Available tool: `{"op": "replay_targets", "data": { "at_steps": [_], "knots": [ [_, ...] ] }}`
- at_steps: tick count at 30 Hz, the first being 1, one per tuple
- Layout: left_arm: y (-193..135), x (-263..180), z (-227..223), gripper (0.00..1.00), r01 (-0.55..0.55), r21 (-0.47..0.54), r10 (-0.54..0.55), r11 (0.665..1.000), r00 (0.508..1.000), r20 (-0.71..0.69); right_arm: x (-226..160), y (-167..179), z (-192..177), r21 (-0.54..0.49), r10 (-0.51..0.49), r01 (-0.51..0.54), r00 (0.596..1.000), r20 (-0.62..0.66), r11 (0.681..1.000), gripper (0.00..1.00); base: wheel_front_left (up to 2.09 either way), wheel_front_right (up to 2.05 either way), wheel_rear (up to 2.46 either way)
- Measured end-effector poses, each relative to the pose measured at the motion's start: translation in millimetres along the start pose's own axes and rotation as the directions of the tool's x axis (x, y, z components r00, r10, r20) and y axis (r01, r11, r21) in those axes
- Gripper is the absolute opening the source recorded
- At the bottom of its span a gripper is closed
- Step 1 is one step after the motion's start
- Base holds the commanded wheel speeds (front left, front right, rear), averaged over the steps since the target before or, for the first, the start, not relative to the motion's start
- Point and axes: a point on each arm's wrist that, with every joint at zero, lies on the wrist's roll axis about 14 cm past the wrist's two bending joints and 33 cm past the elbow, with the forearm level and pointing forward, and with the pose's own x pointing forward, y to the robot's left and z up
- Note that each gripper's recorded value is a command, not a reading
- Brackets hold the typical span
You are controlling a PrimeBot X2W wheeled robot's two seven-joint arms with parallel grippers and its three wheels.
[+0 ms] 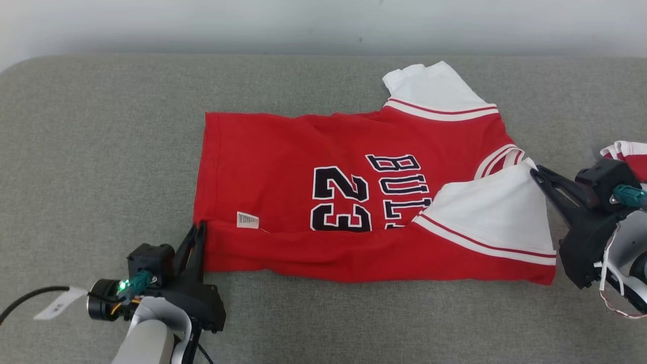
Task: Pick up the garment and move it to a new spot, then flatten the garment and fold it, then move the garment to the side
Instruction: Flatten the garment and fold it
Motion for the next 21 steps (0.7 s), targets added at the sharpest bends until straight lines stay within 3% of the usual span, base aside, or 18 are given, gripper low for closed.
{"op": "replay_targets", "data": {
  "at_steps": [10,11,12,13,14,21],
  "knots": [
    [7,13,-4,0.0,-0.011,0.026,0.012,1.0,1.0,-0.021,15,-8,-7,-0.017,-0.006,0.006,1.0,-0.007,1.0,0.0,0.0,0.0,0.0],
    [9,12,-6,0.13,-0.018,0.026,0.018,1.0,0.999,-0.029,15,-12,-7,-0.005,-0.019,0.019,1.0,0.0,1.0,0.0,0.0,0.0,0.0],
    [10,12,-9,1.0,-0.021,0.026,0.022,0.999,0.999,-0.04,16,-13,-6,0.006,-0.027,0.027,1.0,0.01,1.0,0.09,0.0,0.0,0.0],
    [10,11,-11,1.0,-0.024,0.026,0.025,0.999,0.999,-0.047,17,-13,-6,0.019,-0.033,0.032,0.999,0.015,0.999,0.58,0.0,0.0,0.0],
    [11,11,-13,1.0,-0.027,0.023,0.028,0.999,0.998,-0.053,17,-14,-6,0.029,-0.041,0.04,0.999,0.019,0.999,1.0,0.0,0.0,0.0],
    [21,3,-9,1.0,-0.058,0.007,0.058,0.998,0.998,-0.037,14,-16,-4,0.139,-0.081,0.076,0.996,0.031,0.987,1.0,0.0,0.0,0.0]
  ]
}}
